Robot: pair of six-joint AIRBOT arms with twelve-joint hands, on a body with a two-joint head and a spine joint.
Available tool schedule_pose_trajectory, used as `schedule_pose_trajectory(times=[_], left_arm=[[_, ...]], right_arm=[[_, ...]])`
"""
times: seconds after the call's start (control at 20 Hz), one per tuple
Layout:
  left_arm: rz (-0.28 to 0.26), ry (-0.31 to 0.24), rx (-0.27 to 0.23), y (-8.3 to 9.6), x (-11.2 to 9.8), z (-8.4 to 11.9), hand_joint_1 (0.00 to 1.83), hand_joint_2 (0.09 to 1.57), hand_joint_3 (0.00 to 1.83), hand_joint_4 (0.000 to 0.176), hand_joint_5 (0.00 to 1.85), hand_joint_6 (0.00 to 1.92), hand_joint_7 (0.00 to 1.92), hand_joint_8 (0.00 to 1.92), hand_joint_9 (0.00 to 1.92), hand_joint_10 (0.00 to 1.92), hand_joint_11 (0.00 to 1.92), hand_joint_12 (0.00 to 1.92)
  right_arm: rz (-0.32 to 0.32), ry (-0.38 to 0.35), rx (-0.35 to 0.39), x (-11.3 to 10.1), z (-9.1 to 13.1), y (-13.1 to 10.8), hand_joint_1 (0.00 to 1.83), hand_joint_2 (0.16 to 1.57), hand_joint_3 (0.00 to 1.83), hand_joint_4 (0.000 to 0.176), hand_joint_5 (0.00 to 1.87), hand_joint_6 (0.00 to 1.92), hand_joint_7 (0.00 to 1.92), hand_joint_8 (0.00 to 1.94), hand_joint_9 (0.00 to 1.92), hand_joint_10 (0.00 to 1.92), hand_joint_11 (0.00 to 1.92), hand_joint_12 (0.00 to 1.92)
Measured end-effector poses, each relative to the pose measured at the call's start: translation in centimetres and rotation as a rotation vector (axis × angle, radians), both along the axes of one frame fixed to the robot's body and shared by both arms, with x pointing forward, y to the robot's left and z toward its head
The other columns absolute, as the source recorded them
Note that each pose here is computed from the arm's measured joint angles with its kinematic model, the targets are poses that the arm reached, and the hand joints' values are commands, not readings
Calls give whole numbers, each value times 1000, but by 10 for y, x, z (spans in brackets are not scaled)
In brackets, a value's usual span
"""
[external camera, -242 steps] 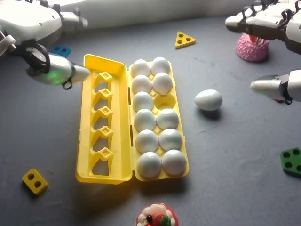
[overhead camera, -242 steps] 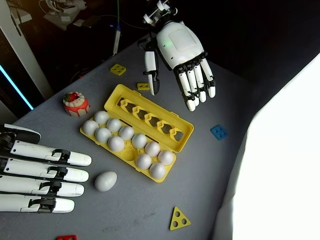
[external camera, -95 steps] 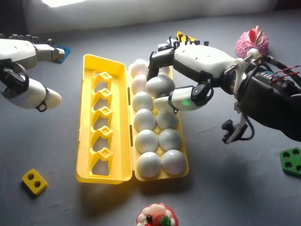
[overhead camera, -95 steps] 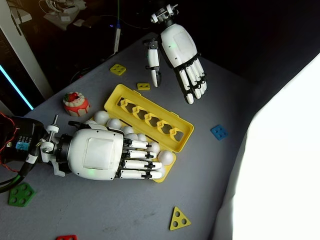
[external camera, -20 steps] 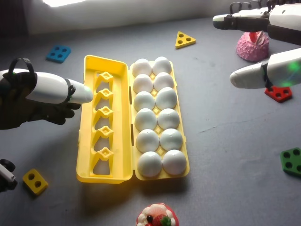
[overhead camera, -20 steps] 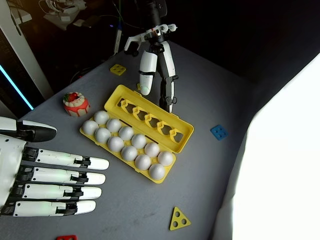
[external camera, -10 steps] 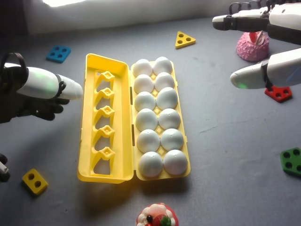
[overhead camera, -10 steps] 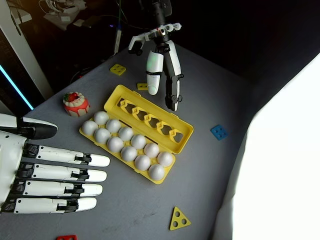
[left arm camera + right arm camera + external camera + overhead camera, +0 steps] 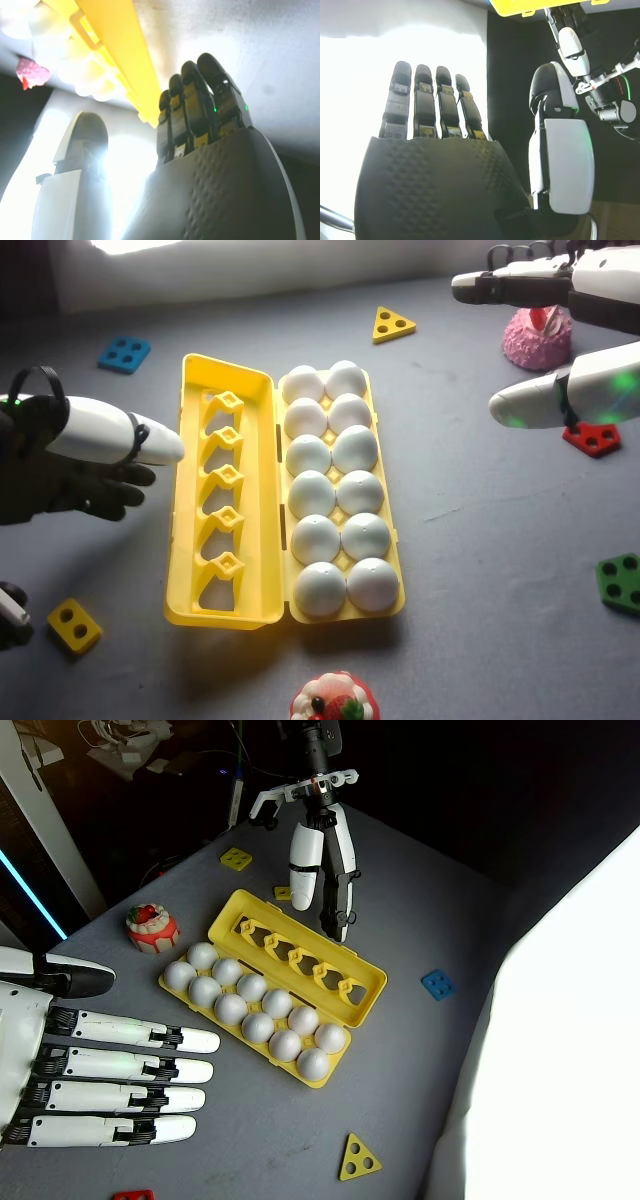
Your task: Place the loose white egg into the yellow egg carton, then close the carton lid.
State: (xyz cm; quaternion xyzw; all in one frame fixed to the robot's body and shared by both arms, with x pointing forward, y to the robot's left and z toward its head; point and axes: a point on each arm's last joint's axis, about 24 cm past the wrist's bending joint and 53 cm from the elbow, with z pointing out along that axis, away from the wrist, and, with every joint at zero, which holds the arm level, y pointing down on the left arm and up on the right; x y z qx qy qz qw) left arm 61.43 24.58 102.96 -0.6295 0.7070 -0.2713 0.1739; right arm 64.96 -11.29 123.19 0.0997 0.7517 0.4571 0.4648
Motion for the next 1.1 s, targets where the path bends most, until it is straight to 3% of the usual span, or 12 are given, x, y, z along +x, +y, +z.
schedule_pose_trajectory(times=[0.15,0.2,0.35,0.4,0.55,0.7,0.8,1.1], left_arm=[[2,31,-20,-9,-7,-5,650,1241,0,0,276,6,317,3,308,3,0,831],[7,36,-22,-9,-8,-6,645,1248,0,0,259,2,306,1,296,1,0,819],[10,50,-30,-14,-10,-9,657,1239,0,0,277,9,334,8,335,14,0,875],[12,50,-33,-15,-9,-7,634,1245,0,0,267,3,317,2,324,8,0,888],[11,29,-57,-22,-3,2,626,1243,0,0,270,4,325,3,326,11,0,855],[2,-2,-79,-32,7,13,594,1264,7,0,247,2,300,0,315,5,0,817],[-2,-26,-98,-38,14,22,609,1255,1,0,272,11,317,6,335,11,0,858],[-17,-67,-129,-52,25,39,619,1250,0,4,255,2,299,4,314,6,0,850]], right_arm=[[0,1,0,0,0,0,579,1129,0,0,110,9,154,8,84,96,0,327],[0,0,0,0,0,0,624,1119,0,0,116,9,160,4,84,97,0,230],[0,0,0,0,0,0,604,1125,1,0,113,8,154,3,79,95,0,211],[0,0,0,0,0,0,579,1128,1,0,109,6,156,2,89,99,0,321],[0,0,0,0,0,0,576,1124,0,0,116,6,142,8,82,94,0,240],[0,-1,1,0,0,0,557,1142,3,0,95,0,142,1,73,89,0,281],[2,0,1,-1,0,1,535,1168,9,0,54,0,98,0,32,71,0,33],[1,-1,1,0,0,1,570,1145,0,0,94,18,106,3,56,81,5,16]])
